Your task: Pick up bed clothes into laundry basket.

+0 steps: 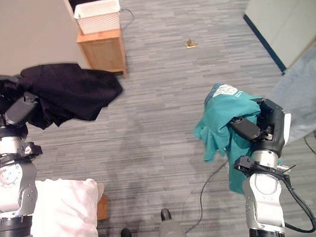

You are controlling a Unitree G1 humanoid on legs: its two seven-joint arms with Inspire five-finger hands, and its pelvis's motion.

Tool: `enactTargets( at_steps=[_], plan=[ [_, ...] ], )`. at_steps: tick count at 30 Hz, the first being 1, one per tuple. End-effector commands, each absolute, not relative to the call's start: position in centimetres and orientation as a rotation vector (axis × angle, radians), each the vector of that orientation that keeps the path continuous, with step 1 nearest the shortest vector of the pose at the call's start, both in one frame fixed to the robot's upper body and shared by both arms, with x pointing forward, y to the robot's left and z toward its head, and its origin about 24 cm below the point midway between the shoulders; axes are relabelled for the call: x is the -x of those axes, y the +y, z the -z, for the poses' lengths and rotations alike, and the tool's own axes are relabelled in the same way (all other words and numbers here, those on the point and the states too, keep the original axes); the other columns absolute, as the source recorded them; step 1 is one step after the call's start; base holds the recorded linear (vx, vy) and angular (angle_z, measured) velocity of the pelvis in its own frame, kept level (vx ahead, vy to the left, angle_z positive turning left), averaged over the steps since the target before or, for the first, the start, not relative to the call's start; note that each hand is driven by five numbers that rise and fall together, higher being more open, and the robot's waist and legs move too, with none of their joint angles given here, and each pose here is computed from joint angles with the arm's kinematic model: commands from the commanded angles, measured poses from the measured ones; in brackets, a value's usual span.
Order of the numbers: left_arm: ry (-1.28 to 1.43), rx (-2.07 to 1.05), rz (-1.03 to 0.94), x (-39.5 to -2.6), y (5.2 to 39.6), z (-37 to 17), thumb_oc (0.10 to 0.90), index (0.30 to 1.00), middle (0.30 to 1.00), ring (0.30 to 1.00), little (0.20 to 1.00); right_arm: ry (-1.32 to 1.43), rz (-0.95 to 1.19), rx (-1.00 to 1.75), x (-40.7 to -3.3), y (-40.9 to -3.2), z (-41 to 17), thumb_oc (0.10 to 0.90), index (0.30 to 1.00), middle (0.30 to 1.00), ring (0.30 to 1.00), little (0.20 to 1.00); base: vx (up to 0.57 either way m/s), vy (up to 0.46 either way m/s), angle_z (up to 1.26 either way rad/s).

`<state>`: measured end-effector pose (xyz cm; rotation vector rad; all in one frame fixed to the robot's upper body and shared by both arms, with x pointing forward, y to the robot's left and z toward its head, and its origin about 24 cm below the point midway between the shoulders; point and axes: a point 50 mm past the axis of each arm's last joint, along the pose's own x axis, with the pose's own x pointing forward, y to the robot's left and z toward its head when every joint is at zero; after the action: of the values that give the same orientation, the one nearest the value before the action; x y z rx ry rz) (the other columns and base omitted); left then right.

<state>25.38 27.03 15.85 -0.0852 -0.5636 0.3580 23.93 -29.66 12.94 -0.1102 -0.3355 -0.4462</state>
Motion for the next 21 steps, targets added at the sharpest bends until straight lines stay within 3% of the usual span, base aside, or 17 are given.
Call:
enactTargets(
  at_steps=[1,9,10,21],
  plan=[
    [-0.806,-0.008,-0.388,-22.7,29.0,-20.3,0.400,0.300,0.300,0.300,0.300,-0.667,0.382,0.116,-24.0,-28.3,-18.8,0.400,0.300,0.300,0.300,0.300,-0.01,-0.071,-0.23],
    [-0.771,-0.012,-0.397,-22.8,28.9,-19.6,0.400,0.300,0.300,0.300,0.300,-0.694,0.410,0.150,-23.5,-28.4,-19.5,0.400,0.300,0.300,0.300,0.300,0.00,-0.017,0.06],
    [-0.462,0.049,-0.359,-25.5,28.5,-13.8,0.400,0.300,0.300,0.300,0.300,-0.487,0.465,0.000,-22.7,-30.8,-14.2,0.400,0.300,0.300,0.300,0.300,0.03,0.022,0.00],
    [-0.407,-0.025,-0.498,-23.7,30.5,-12.3,0.400,0.300,0.300,0.300,0.300,-0.401,0.596,0.052,-21.5,-31.9,-12.0,0.400,0.300,0.300,0.300,0.300,0.01,0.054,0.06]
  ],
)
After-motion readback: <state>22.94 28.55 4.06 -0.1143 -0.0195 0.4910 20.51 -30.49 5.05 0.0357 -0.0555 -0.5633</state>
